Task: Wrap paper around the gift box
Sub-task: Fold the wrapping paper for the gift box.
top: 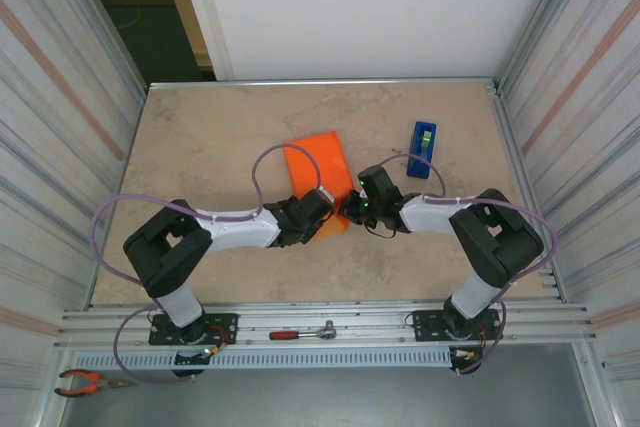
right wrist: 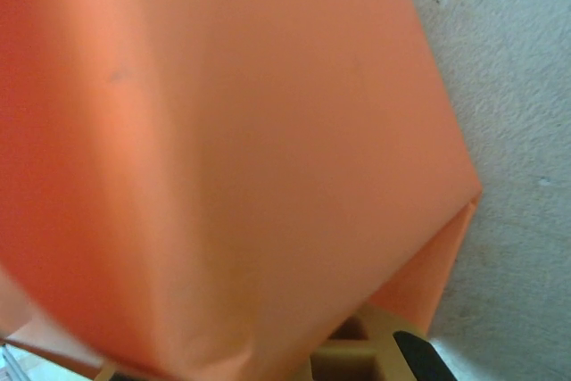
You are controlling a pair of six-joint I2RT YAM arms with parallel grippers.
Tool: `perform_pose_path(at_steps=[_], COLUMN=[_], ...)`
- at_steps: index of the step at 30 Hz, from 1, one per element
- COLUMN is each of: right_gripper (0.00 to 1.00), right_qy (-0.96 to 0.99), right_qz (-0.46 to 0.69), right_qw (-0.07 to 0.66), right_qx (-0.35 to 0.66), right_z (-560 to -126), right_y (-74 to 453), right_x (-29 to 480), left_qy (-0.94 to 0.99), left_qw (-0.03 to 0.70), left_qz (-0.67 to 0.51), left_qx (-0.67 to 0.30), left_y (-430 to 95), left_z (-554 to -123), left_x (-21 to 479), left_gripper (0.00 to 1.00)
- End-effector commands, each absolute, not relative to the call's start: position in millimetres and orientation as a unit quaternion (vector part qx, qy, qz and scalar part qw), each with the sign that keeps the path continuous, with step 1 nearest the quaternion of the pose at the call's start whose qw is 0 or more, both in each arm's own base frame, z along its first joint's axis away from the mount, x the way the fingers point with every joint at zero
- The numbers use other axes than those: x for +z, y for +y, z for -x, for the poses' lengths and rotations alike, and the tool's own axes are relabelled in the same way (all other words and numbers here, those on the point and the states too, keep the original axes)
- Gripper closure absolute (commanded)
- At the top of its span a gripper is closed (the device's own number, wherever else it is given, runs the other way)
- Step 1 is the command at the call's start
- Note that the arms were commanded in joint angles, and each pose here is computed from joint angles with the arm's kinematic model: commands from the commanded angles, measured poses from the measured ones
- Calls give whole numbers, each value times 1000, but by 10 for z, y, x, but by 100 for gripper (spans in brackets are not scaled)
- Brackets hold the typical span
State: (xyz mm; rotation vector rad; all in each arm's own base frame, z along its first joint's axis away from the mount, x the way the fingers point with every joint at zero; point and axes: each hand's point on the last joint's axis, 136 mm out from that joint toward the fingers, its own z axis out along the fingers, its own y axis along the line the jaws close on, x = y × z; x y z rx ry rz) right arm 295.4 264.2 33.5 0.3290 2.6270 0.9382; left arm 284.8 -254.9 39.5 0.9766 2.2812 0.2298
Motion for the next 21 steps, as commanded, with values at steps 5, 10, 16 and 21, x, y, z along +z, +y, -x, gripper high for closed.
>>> perform_pose_path(at_steps=[5,10,16,21], right_gripper=[100,100,100,100], right_qy=[926,923,922,923], right_qz=[-111,-107,-111,-120], right_qw=[155,156,173,173], right_qx=[325,333,327,324], right_z=[-2868,-2830,-2813,-2831], right_y=[2611,2607,2460,2369], right_x=[229,294,397,379], left_qy=[863,861,872,891], left_qw=[340,366,384,377], left_qz=[-373,-348,-287,-229], left_qx=[10,-56,-103,-107], left_y=[-2753,-2789,-2672,-2473], left_z=[-2777,-2803,-2957,-3146], left_x=[841,1262,1589,1539], left_gripper=[37,33,30,28])
